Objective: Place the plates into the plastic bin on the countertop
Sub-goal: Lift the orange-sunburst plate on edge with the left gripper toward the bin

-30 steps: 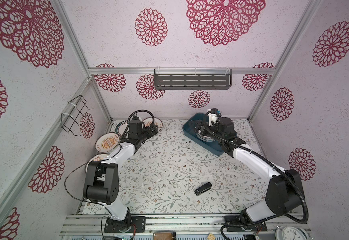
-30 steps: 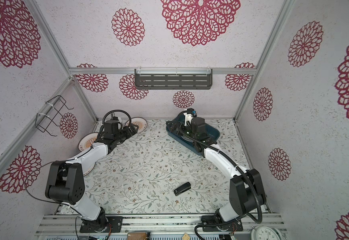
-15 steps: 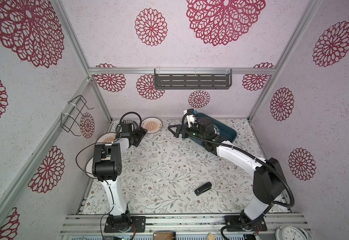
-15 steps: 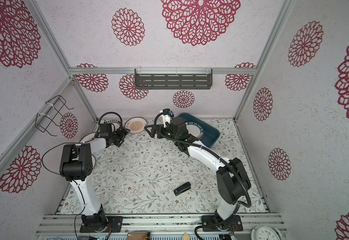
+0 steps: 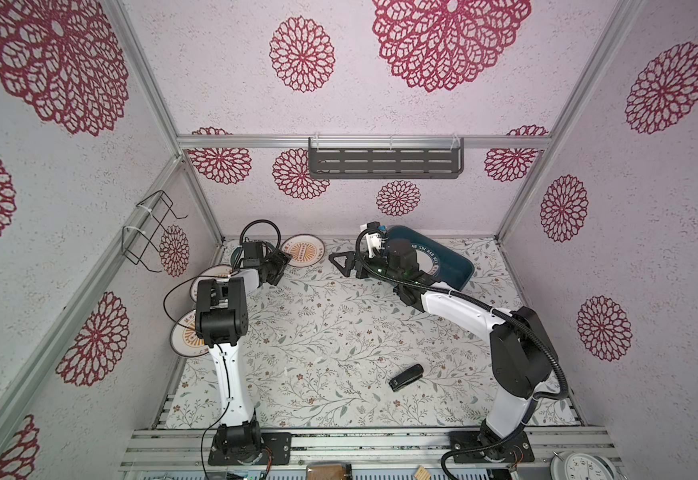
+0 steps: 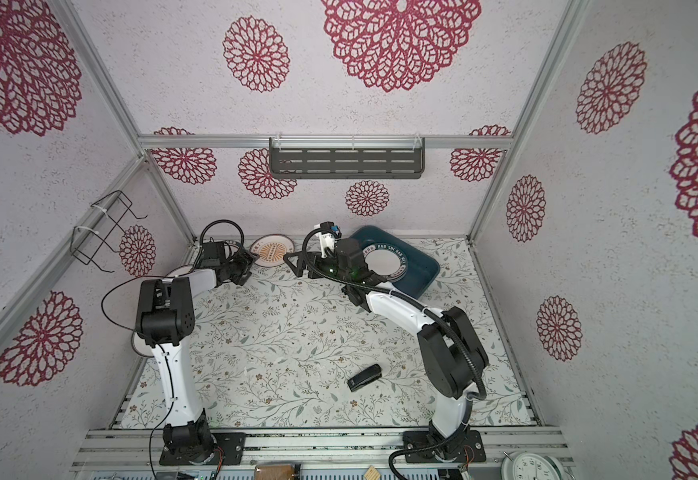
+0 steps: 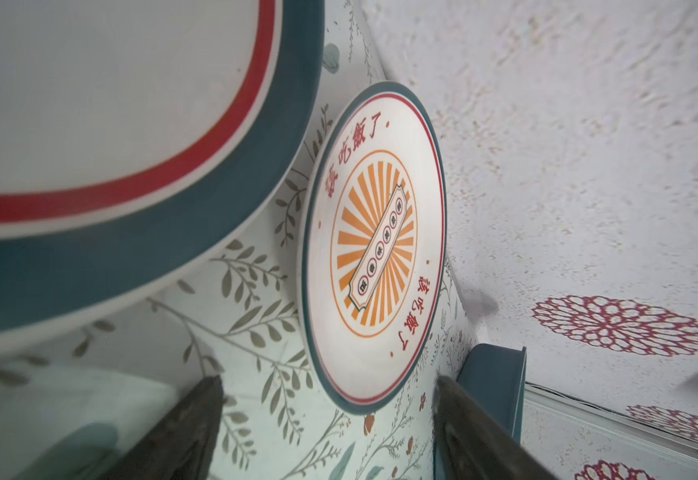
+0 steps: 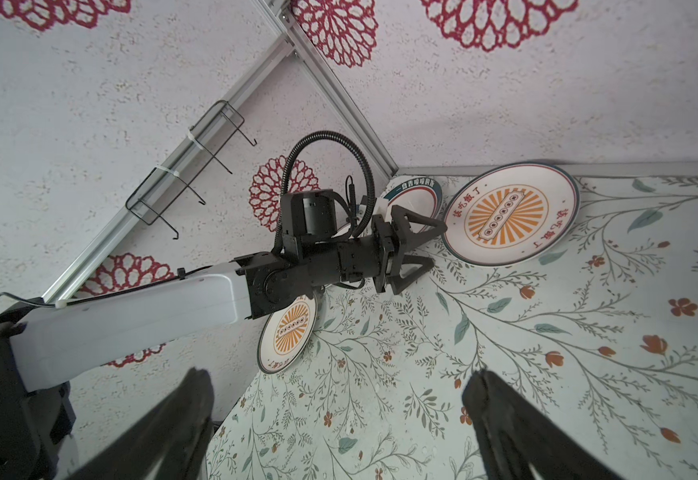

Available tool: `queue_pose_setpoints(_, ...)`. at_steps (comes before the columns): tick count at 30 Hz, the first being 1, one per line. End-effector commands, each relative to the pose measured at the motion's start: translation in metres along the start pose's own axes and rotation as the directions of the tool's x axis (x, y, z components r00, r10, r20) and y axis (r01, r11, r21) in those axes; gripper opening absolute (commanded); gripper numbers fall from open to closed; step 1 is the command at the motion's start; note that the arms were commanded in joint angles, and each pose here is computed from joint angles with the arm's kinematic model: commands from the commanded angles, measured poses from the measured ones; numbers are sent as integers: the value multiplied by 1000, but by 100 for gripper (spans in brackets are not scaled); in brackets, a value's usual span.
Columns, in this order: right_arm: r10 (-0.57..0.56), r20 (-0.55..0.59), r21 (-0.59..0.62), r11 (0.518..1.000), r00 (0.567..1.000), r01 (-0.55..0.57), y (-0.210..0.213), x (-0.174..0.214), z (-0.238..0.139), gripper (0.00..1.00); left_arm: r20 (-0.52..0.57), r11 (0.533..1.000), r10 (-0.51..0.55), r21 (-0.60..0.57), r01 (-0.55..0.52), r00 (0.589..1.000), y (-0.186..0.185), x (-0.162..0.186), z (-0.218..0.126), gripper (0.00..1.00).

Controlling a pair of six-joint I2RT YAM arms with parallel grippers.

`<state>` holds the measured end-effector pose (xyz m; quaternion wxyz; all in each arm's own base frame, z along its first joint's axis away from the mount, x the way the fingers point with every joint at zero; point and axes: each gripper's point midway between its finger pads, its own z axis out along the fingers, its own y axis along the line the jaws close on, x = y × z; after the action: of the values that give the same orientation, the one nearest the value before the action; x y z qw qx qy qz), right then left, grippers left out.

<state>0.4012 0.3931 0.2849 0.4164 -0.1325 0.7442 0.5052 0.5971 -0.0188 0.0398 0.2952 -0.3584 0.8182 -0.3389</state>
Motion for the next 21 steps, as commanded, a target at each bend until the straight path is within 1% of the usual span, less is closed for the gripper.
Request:
queue_pose_setpoints(1, -15, 76, -44, 999, 997, 18, 21, -26, -3, 99, -45, 998, -24, -56, 22, 999, 20, 10, 19, 77)
queue_pose_setpoints(7, -16, 84, 17, 1000, 996, 15, 10, -28, -4, 99, -64, 995, -55, -86, 49, 996, 32, 18, 42, 67)
queue_pose_setpoints(11, -16, 99, 57, 998, 995, 11, 5, -30, -7, 99, -66, 990, -86, -113, 78, 994, 42, 22, 49, 60)
queue_pose_setpoints(14, -18, 115, 93, 996, 993, 7, -1, -32, -11, 99, -51, 987, -98, -134, 90, 994, 49, 21, 49, 51)
queue_pose_setpoints(16, -14, 127, 117, 993, 992, -1, -7, -32, -14, 99, -45, 985, -106, -143, 98, 993, 51, 21, 50, 40)
queue_pose_setpoints(18, -4, 137, 137, 990, 991, -15, -13, -33, -16, 99, -44, 985, -108, -143, 101, 993, 52, 21, 50, 34)
queue_pose_setpoints(21, 5, 149, 149, 988, 989, -27, -16, -33, -20, 99, -46, 984, -113, -142, 105, 993, 53, 23, 51, 28)
